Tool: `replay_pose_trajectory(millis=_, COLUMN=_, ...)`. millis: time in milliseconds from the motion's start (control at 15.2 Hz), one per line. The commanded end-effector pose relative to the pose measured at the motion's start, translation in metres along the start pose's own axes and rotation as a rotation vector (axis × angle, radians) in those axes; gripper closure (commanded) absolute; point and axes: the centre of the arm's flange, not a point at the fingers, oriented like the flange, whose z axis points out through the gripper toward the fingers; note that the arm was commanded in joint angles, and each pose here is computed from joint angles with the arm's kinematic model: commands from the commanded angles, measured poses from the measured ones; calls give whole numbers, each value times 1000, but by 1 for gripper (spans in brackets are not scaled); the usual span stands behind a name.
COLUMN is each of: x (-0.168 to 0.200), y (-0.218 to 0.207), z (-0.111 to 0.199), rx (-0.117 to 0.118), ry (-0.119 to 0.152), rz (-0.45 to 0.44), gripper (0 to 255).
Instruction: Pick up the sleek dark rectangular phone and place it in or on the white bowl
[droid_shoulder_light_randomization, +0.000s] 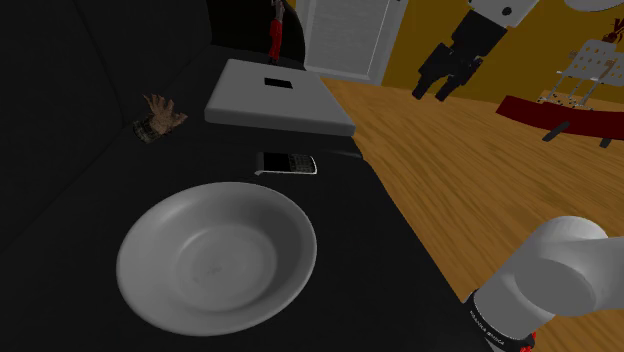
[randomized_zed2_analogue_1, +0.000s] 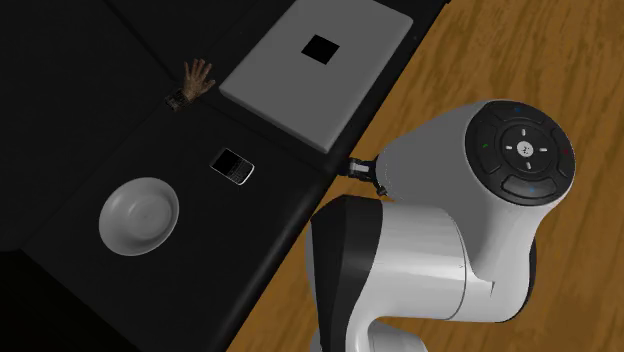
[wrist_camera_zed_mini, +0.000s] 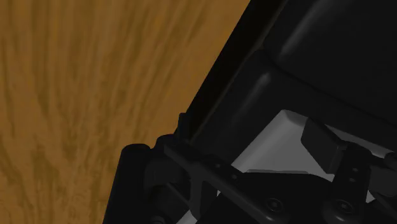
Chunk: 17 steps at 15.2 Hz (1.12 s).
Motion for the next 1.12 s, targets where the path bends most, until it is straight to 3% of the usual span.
replay_pose_trajectory(millis=0, x=0, y=0, z=0, rx=0, ry=0, rz=0, gripper=0)
replay_pose_trajectory(millis=528, x=38, y=-95, z=34, rx=20, ry=-86, rz=-303, gripper=0)
replay_pose_trajectory(millis=1056, x=44, y=-198, z=68, rx=41, ry=-172, rz=-606, gripper=0)
